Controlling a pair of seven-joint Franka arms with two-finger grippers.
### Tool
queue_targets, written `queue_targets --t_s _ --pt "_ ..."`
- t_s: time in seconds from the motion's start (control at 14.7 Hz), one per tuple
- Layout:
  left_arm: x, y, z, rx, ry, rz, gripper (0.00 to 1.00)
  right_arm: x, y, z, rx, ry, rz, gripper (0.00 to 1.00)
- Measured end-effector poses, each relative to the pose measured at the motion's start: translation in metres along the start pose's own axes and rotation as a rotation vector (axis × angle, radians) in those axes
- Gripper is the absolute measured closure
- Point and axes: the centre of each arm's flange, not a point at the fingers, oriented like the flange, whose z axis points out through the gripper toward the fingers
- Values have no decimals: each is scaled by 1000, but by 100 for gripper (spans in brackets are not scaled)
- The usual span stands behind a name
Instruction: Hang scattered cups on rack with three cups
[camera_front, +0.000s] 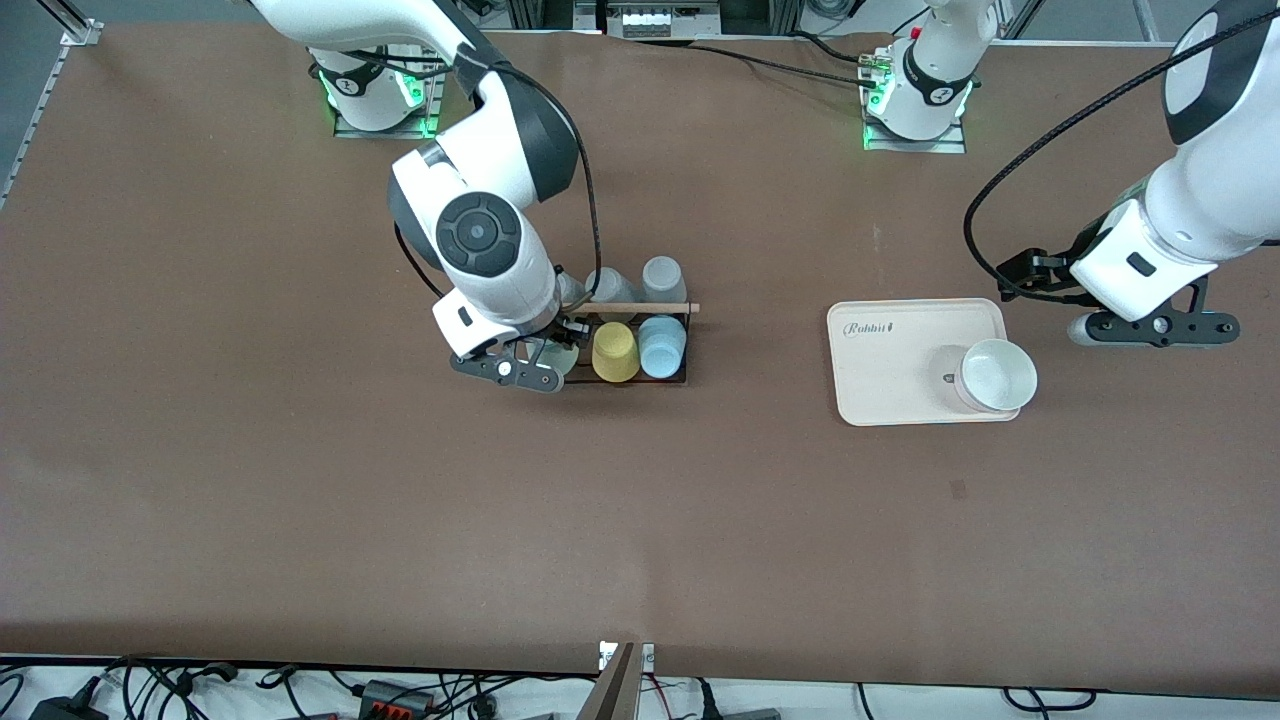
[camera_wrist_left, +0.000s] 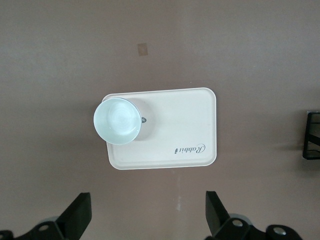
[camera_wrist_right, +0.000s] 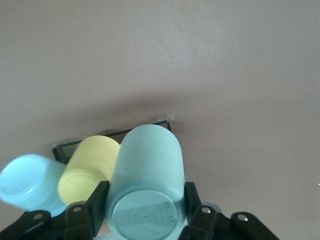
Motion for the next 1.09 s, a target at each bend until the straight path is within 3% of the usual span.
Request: queue_targets --t_s 0.34,0.68,1.09 --pt "2 3 3 35 -3 -17 0 7 -5 39 -22 -26 1 35" --pt "1 0 0 -13 -6 -53 0 12 -9 63 -24 -33 3 35" --pt "-1 -22 -13 -23 35 11 0 14 -11 73 -20 -31 4 32"
